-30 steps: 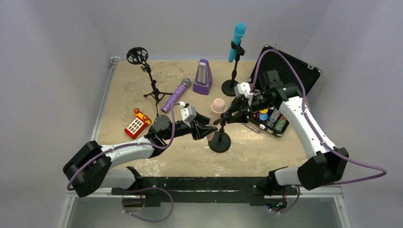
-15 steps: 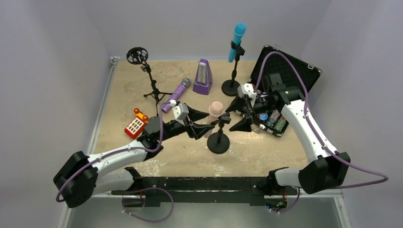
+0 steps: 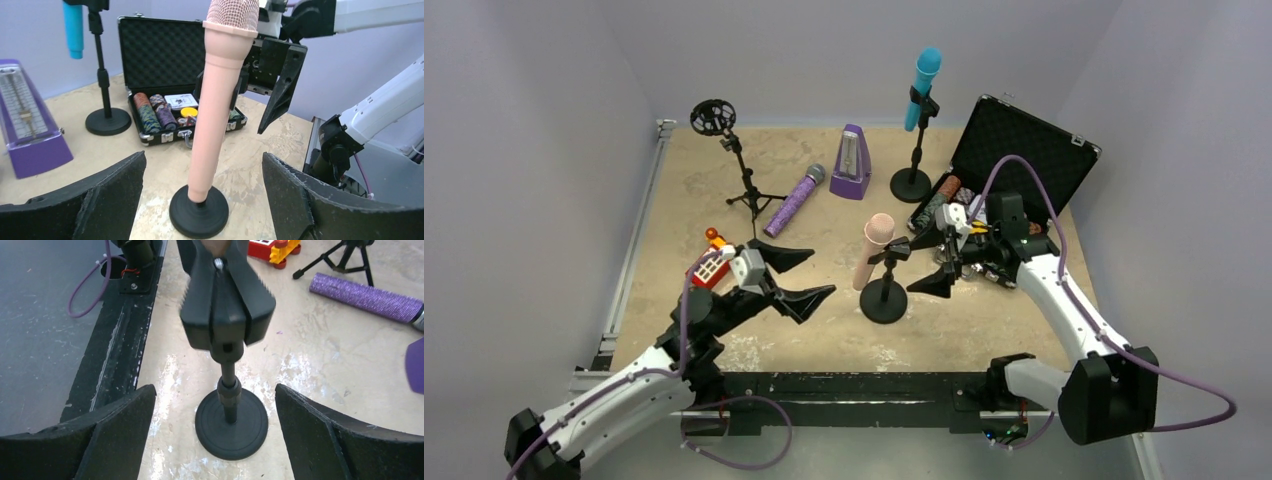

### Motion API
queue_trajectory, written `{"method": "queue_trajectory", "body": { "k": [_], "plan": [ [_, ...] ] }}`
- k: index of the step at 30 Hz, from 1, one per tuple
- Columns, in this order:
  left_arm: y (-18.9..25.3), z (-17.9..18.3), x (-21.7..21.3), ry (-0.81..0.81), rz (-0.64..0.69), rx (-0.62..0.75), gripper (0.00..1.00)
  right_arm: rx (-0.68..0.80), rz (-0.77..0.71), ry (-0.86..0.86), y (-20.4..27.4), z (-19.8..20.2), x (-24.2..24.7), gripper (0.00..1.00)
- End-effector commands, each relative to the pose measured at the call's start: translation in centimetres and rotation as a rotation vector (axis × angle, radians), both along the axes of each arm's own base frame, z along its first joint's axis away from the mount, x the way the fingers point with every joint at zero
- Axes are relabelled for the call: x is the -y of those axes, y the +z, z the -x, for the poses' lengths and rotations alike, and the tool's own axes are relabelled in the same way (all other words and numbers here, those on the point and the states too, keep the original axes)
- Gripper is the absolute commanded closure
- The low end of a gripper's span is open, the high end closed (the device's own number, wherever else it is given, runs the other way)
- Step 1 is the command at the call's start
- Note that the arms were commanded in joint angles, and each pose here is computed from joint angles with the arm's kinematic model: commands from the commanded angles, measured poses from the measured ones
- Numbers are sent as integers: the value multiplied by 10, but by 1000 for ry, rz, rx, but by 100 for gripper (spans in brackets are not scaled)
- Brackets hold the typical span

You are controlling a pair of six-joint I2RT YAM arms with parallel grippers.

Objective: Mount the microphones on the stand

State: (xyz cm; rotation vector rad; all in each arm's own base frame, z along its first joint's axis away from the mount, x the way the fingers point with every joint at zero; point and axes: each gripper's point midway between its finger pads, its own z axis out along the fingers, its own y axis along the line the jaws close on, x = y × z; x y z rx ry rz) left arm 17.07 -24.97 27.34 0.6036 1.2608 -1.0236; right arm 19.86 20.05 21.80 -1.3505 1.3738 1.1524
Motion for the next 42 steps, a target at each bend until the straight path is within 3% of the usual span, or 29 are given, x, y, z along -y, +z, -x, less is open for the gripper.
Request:
{"method": "queue_trajectory", "body": {
  "k": [1, 8, 11, 15, 20, 22, 31, 42],
  "plan": [
    [-32, 2, -27, 96, -40, -97, 11, 84, -98, 3, 9, -19, -11, 7],
    [-53, 14, -43, 114, -43, -177, 11, 51, -125, 83, -1, -11, -38, 10],
    [-54, 16, -41, 104, -48, -191, 11, 9, -128, 88, -4, -11, -46, 18],
    [-53, 17, -40, 95, -56, -193, 11, -33, -139, 89, -6, -11, -48, 38],
    [-49, 18, -41, 94, -58, -186, 11, -49, -146, 110, -8, -4, -46, 83],
    [-48, 19, -42, 93, -67, -185, 11, -15, -145, 95, -1, -3, -43, 93],
    [-43, 25, -44, 79, -80, -177, 11, 52, -86, -158, 33, -17, 30, 98],
    [-39, 24, -44, 79, -79, -173, 11, 24, 83, -812, 47, -43, 184, 97]
  ]
}}
